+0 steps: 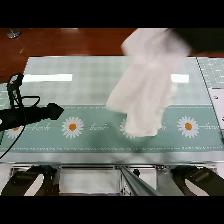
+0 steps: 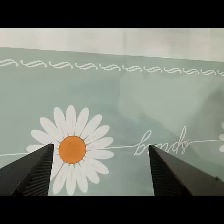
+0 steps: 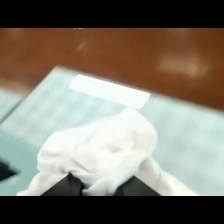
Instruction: Fold the shirts.
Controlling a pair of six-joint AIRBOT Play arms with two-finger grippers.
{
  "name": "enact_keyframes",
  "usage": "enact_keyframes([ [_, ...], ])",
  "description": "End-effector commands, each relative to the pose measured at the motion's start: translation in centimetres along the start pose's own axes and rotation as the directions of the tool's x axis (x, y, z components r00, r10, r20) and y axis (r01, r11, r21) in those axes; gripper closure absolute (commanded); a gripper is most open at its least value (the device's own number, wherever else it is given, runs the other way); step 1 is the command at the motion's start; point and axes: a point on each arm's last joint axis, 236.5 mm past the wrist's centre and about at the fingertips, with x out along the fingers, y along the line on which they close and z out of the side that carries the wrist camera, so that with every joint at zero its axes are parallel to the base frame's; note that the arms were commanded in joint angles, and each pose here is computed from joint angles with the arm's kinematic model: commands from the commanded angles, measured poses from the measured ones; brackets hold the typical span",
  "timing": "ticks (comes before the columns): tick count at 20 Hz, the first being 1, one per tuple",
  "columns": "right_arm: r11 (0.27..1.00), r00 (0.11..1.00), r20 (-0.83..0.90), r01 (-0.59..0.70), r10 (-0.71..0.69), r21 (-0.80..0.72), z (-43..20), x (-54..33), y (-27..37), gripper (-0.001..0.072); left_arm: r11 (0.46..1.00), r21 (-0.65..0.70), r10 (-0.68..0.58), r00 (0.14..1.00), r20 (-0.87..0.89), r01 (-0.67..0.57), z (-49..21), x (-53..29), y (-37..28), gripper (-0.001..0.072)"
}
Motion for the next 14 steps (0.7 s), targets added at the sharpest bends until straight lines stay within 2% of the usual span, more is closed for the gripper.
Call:
enact_keyframes([
  [1, 0.99, 0.957, -0.263, -0.097, 0.122, 0.103, -11.4, 10.9, 4.0, 0.0676, 1.0, 0.0, 0.0, 1.0, 0.013, 0.0, 0.3, 0.1, 0.0, 0.0005],
  [6, 0.951, 0.809, -0.538, -0.081, 0.237, 0.297, -25.9, 21.8, 7.7, 0.0666, 1.0, -0.005, 0.002, 1.0, -0.003, -0.002, 0.1, 0.5, 0.2, 0.0005],
  [7, 0.935, 0.794, -0.552, -0.059, 0.256, 0.349, -27.2, 23.0, 7.6, 0.0431, 1.0, -0.006, 0.003, 1.0, -0.009, -0.003, 0.0, 0.7, 0.3, 0.0005],
  [8, 0.925, 0.787, -0.558, -0.041, 0.263, 0.378, -27.3, 23.4, 6.9, 0.008, 1.0, -0.008, 0.005, 1.0, -0.015, -0.005, 0.0, 0.8, 0.3, 0.0005],
  [11, 0.92, 0.805, -0.545, 0.0, 0.233, 0.393, -22.0, 20.5, 0.8, 0.009, 0.999, 0.024, 0.022, 0.997, -0.068, -0.021, -0.6, 0.9, 0.8, 0.0005],
  [13, 0.925, 0.862, -0.497, 0.107, 0.096, 0.364, -17.3, 15.5, -6.6, 0.009, 0.999, 0.014, 0.05, 0.993, -0.105, -0.048, -0.4, 0.5, 2.0, 0.0005],
  [14, 0.918, 0.862, -0.507, 0.227, -0.034, 0.325, -16.4, 11.8, -11.4, 0.009, 0.998, -0.012, 0.056, 0.99, -0.132, -0.058, -0.4, 0.4, 2.7, 0.0005],
])
